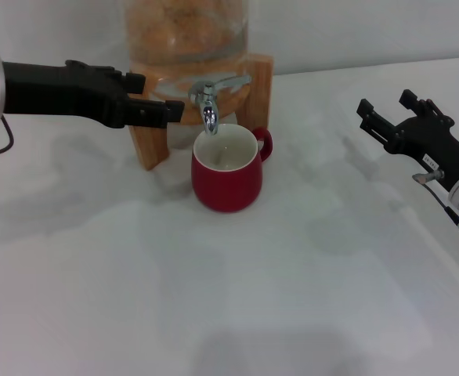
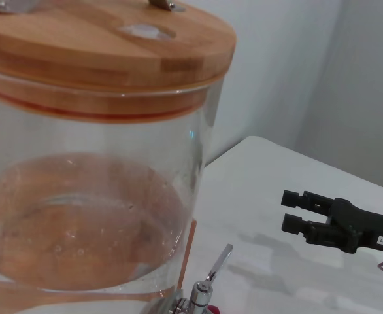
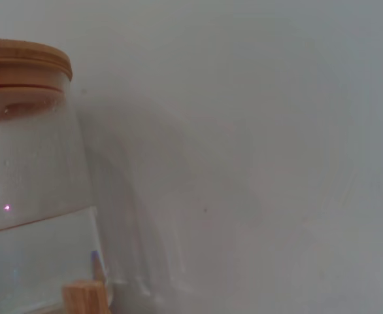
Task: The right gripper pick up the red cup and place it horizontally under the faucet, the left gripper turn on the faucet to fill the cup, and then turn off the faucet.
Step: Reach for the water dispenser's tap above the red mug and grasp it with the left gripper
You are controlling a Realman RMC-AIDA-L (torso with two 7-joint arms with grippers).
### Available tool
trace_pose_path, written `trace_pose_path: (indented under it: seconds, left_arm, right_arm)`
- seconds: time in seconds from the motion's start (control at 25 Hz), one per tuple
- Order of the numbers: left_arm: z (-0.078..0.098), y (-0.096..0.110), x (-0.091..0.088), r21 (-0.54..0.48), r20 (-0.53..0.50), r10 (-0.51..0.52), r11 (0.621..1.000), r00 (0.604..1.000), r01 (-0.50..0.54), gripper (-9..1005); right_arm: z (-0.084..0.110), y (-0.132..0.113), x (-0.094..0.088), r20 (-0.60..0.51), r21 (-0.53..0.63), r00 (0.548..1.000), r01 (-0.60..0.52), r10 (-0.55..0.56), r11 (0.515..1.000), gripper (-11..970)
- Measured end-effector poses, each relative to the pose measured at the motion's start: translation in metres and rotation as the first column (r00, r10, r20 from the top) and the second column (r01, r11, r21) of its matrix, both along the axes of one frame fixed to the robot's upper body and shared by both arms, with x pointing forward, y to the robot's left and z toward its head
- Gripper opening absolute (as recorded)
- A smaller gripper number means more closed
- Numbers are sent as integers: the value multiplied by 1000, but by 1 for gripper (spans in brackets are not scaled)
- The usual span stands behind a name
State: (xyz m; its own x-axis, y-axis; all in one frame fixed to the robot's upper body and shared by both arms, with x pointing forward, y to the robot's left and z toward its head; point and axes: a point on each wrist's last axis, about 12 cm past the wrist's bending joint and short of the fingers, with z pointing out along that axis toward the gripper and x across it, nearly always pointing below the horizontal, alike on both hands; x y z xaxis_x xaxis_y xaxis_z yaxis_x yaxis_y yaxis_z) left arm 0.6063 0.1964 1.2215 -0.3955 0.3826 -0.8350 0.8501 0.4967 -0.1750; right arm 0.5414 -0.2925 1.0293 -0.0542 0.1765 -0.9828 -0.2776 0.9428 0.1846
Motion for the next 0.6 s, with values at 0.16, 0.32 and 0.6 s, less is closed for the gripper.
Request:
trace_pose_path:
  seconds: [0.16,0.32,0.6]
  left_arm:
    - [1,2,-1,11,0,-2,1000,1000,2,862]
    - [2,4,-2,53,-10,-2,999,1000,3,862]
    - [8,8,-6,110,7,3,994,1000,-3,862]
  right_arm:
    - [0,1,0,-2,-3,1000,-6,6,1000,844]
    - [0,2,0,-2,-4,1000,-10,9,1000,844]
    - [0,2,0,-3,-4,1000,-10,10,1000,843]
